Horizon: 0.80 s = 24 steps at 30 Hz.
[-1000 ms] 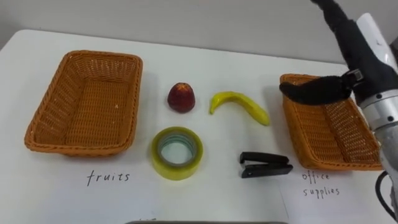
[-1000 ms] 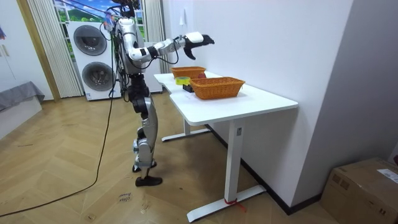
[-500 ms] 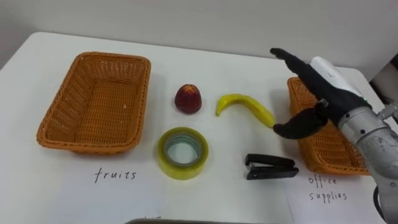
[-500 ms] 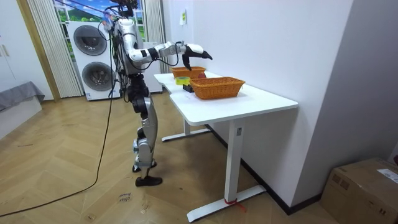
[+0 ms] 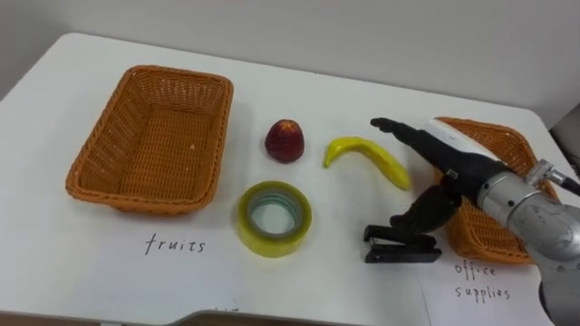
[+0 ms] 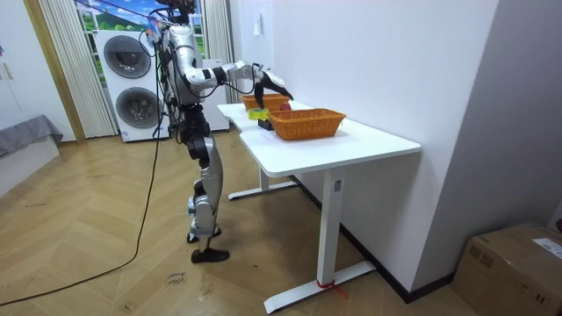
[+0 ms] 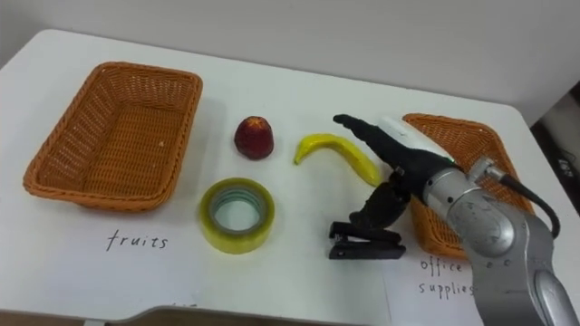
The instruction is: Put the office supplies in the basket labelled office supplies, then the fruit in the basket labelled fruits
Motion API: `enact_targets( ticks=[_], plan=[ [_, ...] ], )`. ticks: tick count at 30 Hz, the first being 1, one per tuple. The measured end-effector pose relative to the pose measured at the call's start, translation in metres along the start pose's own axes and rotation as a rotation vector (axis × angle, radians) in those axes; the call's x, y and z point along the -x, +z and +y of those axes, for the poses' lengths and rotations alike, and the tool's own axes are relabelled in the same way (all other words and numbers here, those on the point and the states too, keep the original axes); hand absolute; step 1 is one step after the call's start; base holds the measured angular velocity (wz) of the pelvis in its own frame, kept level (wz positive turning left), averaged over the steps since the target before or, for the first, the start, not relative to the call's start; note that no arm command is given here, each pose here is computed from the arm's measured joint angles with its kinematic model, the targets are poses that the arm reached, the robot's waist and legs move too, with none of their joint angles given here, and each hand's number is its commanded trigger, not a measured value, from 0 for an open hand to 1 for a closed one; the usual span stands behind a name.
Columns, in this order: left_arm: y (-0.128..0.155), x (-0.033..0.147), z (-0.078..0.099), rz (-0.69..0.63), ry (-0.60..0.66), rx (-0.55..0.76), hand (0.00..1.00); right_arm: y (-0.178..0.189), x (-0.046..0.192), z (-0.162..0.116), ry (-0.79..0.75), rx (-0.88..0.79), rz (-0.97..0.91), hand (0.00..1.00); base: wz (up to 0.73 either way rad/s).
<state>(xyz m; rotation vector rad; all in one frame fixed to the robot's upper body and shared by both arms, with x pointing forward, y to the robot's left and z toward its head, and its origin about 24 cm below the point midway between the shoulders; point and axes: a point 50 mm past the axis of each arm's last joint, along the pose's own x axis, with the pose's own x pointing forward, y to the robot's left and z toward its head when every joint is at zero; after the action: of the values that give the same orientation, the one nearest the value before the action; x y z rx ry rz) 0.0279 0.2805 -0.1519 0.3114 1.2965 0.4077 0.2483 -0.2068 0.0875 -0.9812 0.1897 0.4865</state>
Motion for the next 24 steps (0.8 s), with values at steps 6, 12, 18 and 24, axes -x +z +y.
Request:
enact_targets(
  ticks=[6,12,18,24],
  plan=[
    [0.008,-0.001,0.0,-0.02,-0.001,0.002,0.0,-0.001,0.0,0.003,0.051,-0.011,0.01,0.0,0.0],
    [0.008,-0.001,0.0,-0.02,0.001,0.002,0.0,-0.001,0.0,0.006,0.089,-0.012,0.018,0.0,0.0],
    [0.008,-0.001,0.0,-0.02,0.001,0.002,0.0,-0.002,-0.001,0.008,0.117,-0.002,0.033,0.0,0.0],
    [0.008,-0.001,0.0,-0.017,0.0,0.0,0.0,-0.01,-0.003,0.023,0.211,-0.028,0.081,0.0,0.0]
  ],
)
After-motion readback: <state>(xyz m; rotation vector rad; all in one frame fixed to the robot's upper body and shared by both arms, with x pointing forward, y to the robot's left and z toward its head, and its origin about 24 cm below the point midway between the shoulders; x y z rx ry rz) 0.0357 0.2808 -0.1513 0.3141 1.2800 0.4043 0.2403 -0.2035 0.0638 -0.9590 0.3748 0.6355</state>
